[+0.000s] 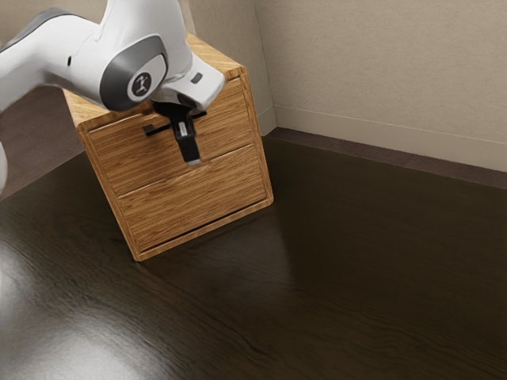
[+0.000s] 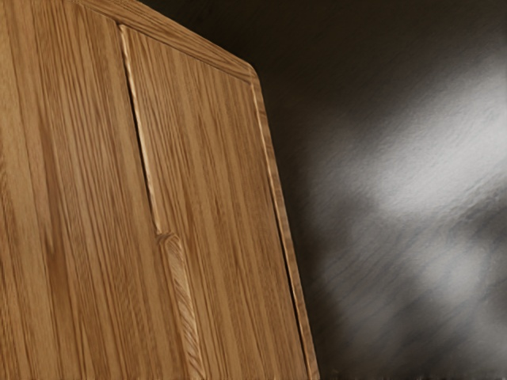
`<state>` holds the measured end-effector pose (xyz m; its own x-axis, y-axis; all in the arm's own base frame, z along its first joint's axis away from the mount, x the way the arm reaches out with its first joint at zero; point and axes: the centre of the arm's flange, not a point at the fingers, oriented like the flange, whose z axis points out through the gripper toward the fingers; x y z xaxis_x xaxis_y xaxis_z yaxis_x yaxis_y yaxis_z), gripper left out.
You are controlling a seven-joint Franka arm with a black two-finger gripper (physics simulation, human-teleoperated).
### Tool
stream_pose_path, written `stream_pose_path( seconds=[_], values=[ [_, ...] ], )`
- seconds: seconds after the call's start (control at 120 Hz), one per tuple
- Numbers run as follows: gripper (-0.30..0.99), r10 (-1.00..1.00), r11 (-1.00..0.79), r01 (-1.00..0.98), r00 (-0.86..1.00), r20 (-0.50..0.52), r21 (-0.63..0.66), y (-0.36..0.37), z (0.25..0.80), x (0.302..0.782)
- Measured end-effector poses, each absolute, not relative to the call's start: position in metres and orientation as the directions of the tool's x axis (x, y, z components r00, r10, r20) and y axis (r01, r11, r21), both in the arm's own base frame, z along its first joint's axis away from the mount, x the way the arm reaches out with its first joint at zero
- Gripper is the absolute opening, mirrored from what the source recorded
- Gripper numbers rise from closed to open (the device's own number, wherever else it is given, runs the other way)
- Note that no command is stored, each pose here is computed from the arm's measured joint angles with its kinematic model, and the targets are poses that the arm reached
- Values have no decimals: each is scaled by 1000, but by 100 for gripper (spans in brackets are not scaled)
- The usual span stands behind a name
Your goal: Pull the drawer handle with one arm to open the drawer
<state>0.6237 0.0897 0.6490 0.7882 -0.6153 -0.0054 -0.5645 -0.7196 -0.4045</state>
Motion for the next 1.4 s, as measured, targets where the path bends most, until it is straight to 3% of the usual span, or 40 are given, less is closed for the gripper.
stream_pose_path(
  seconds=[0.15, 0.392, 0.492, 0.658, 0.908, 1.05, 1.325, 1.4],
  values=[
    [65, -647, -688, -593, 762, -17, -419, 100, 658, 621],
    [69, -686, -648, -635, 727, -41, -421, 109, 660, 619],
    [81, -698, -638, -653, 714, -52, -408, 110, 652, 620],
    [70, -719, -618, -678, 693, -62, -398, 109, 647, 621],
    [69, -745, -590, -702, 664, -66, -399, 102, 649, 621],
    [60, -766, -567, -719, 640, -65, -402, 88, 654, 618],
    [79, -797, -528, -755, 598, -79, -388, 63, 649, 614],
    [68, -802, -522, -759, 592, -78, -389, 58, 652, 609]
  ],
)
